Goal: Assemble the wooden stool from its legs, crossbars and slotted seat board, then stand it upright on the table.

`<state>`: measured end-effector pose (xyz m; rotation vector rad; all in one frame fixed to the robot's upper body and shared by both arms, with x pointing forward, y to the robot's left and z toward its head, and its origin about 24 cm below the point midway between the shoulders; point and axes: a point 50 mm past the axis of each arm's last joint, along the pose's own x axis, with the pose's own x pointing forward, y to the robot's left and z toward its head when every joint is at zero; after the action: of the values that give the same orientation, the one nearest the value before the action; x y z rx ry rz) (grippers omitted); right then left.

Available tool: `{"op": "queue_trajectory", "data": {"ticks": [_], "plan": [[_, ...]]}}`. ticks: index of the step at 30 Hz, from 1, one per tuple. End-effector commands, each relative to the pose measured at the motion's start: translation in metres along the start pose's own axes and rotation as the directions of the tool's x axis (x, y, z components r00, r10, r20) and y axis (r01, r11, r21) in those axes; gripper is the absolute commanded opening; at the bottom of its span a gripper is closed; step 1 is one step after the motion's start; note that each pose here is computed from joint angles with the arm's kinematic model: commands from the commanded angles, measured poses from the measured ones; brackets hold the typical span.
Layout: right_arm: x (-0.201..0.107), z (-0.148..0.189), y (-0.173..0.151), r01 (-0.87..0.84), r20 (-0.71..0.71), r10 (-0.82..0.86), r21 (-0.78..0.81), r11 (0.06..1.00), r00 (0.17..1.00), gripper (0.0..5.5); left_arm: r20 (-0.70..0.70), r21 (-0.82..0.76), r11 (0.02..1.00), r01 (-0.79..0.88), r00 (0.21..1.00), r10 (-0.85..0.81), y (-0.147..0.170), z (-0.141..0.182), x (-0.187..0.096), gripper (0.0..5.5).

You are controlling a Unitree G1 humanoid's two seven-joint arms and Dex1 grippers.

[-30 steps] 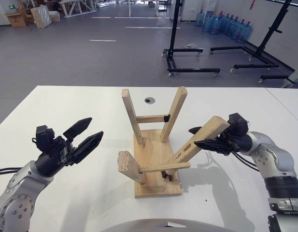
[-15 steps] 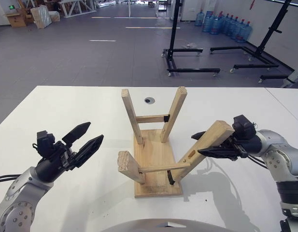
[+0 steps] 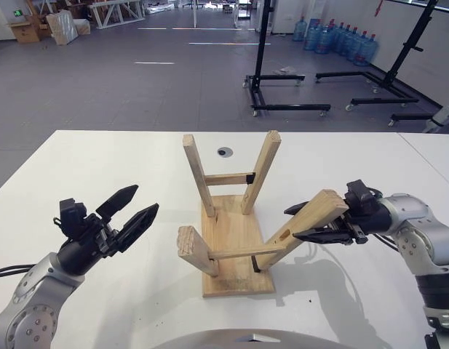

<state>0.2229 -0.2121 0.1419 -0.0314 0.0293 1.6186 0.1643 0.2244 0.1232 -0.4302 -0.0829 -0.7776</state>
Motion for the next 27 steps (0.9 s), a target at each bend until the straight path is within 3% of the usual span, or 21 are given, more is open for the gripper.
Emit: {"op": "queue_trajectory", "data": {"ticks": [1, 27], "plan": [[0.004, 0.001, -0.002, 0.022, -0.025, -0.023, -0.066, 0.998, 0.999, 2.05, -0.011, 0.002, 1.000, -0.010, 1.000, 0.010, -0.001, -0.003, 0.000, 5.40], [0.018, -0.010, 0.004, -0.010, -0.019, 0.007, -0.135, 0.991, 1.000, 2.05, -0.045, -0.030, 0.999, 0.030, 0.998, -0.031, 0.000, -0.019, 0.020, 5.40]]}}
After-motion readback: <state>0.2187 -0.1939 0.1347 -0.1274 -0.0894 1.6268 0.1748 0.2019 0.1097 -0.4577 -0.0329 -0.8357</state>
